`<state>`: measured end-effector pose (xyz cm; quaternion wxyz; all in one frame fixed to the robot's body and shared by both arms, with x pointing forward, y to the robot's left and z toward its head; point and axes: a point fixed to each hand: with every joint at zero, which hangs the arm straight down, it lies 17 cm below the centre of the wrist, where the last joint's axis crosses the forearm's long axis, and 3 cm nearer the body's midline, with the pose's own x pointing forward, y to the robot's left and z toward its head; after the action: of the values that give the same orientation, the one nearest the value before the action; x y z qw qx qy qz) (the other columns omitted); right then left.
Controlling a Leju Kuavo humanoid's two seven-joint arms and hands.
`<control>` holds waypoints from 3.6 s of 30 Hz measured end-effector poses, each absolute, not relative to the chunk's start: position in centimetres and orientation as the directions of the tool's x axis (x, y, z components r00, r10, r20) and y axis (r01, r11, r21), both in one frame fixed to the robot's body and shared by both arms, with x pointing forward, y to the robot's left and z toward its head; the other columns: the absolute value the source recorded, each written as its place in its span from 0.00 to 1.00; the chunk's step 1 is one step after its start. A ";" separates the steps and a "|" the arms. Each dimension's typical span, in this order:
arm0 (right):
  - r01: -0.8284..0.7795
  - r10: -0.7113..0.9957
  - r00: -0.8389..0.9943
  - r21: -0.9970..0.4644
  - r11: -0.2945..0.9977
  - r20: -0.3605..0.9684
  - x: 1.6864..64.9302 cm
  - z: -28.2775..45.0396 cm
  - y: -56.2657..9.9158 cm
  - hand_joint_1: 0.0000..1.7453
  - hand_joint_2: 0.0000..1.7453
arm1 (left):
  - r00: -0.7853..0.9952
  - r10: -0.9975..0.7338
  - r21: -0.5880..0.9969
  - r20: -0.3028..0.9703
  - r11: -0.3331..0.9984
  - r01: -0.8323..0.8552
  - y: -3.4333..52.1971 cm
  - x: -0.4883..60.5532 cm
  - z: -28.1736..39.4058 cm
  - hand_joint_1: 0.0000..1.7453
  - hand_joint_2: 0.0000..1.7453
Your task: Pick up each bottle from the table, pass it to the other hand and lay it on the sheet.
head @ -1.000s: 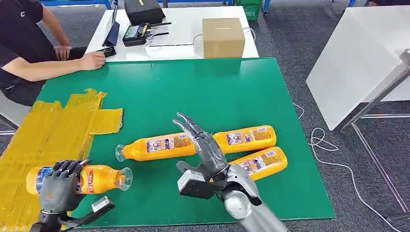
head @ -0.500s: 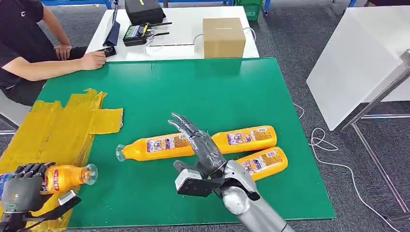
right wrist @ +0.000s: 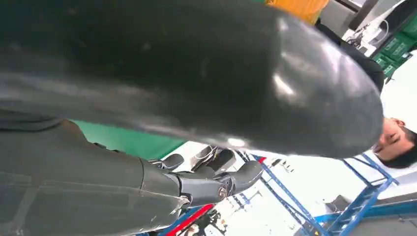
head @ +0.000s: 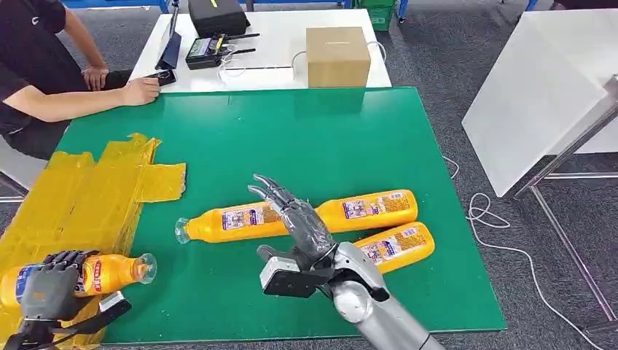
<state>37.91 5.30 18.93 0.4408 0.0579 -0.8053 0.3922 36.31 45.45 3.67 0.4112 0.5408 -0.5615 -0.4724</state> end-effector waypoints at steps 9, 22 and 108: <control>-0.449 0.248 -0.608 -0.584 0.676 0.754 37.8 19.0 5.8 0.00 0.00 | -0.119 -0.991 0.985 -0.062 -0.041 -0.170 43.8 36.9 2.2 0.00 0.00; -0.464 0.244 -0.608 -0.587 0.664 0.756 37.6 18.8 6.3 0.00 0.00 | -0.126 -0.989 0.989 -0.074 -0.056 -0.136 43.0 37.7 1.0 0.00 0.00; -0.541 0.803 -0.441 -0.833 0.119 0.401 46.3 5.3 6.2 0.00 1.00 | -0.639 -0.002 0.007 0.770 1.000 0.006 29.4 42.8 24.2 0.00 0.00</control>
<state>46.29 6.24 5.32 0.5147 -0.1209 -0.5428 0.6525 42.79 29.42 24.20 0.4251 -0.0010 -0.9051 -0.0046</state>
